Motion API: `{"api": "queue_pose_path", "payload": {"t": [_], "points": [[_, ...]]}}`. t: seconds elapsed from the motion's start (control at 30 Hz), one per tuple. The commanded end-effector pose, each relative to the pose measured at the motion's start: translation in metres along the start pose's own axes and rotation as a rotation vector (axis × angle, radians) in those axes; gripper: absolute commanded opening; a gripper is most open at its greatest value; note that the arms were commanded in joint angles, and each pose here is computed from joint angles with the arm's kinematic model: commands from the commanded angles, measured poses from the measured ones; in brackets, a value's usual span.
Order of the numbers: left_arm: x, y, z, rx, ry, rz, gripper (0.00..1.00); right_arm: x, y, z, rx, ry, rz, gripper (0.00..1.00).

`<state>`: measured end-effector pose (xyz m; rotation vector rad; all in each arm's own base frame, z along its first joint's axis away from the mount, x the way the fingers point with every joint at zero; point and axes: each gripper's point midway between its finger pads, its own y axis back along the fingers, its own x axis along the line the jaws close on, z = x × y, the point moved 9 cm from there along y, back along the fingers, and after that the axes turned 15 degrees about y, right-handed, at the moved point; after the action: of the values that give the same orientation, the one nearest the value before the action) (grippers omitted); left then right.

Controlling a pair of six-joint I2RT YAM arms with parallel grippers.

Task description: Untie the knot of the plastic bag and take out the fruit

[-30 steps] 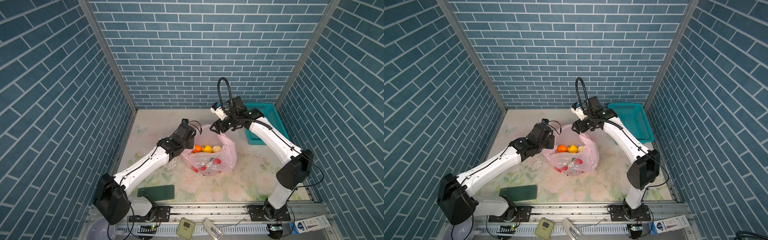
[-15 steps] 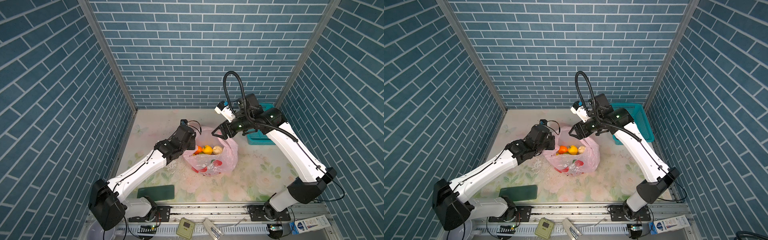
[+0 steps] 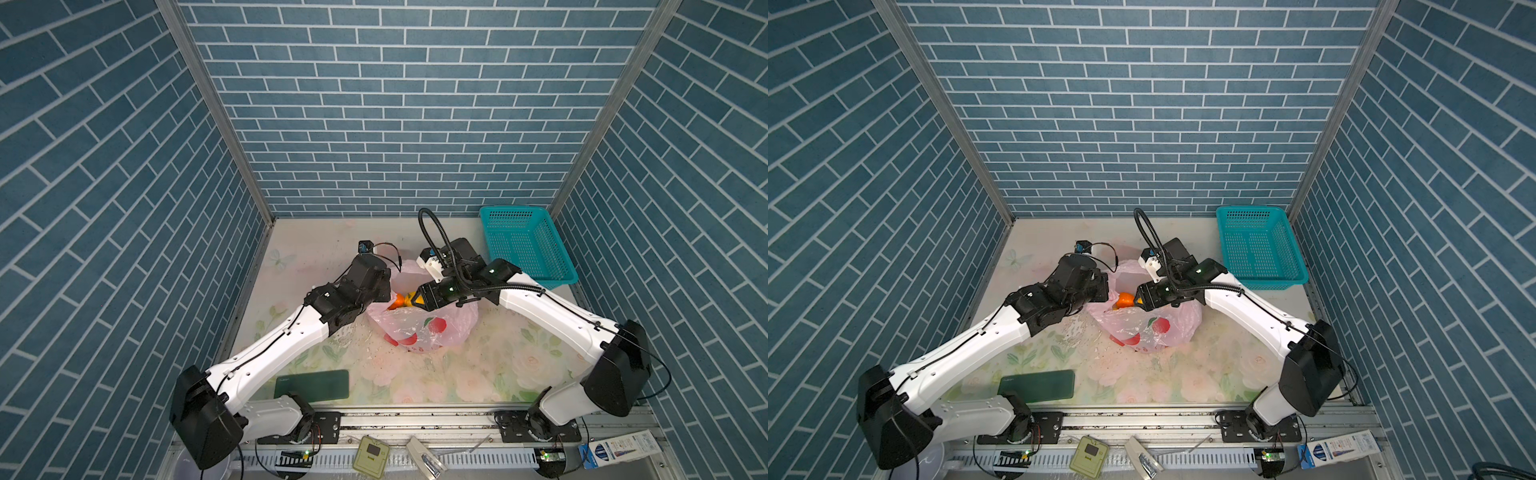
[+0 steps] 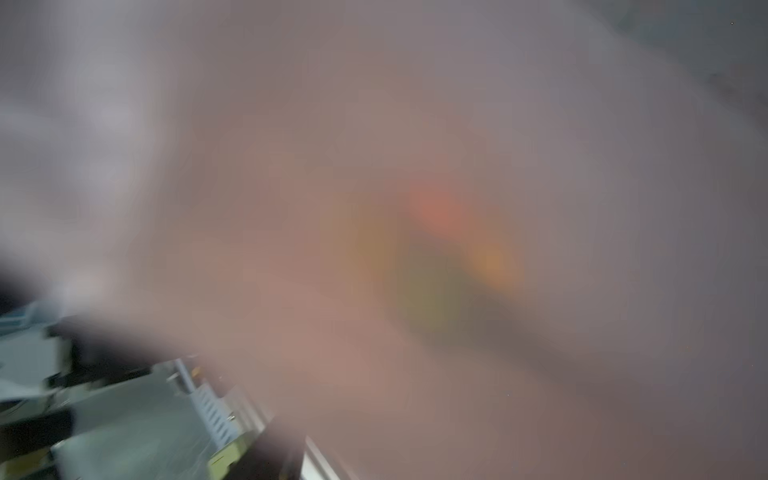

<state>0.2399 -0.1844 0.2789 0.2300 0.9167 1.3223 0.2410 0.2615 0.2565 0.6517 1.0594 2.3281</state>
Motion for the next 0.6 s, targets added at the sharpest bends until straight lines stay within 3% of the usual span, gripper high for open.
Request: {"api": "queue_pose_path", "payload": {"t": [0.0, 0.1, 0.33, 0.43, 0.57], "points": [[0.002, -0.001, -0.009, -0.016, 0.003, 0.019, 0.0, -0.039, -0.021, 0.001, -0.025, -0.036, -0.386, 0.69], [0.003, -0.003, -0.018, -0.009, 0.004, 0.027, 0.0, -0.066, -0.023, -0.003, 0.028, -0.008, -0.571, 0.72], [-0.004, -0.013, -0.038, 0.021, 0.028, 0.017, 0.0, -0.13, -0.016, -0.011, 0.127, -0.036, -0.656, 0.74], [-0.012, -0.013, -0.041, 0.024, 0.01, 0.021, 0.0, -0.123, -0.01, -0.009, 0.131, -0.011, -0.581, 0.74], [-0.015, -0.009, -0.037, 0.003, 0.016, 0.029, 0.0, -0.084, -0.004, -0.01, 0.073, -0.038, -0.311, 0.72]]}}
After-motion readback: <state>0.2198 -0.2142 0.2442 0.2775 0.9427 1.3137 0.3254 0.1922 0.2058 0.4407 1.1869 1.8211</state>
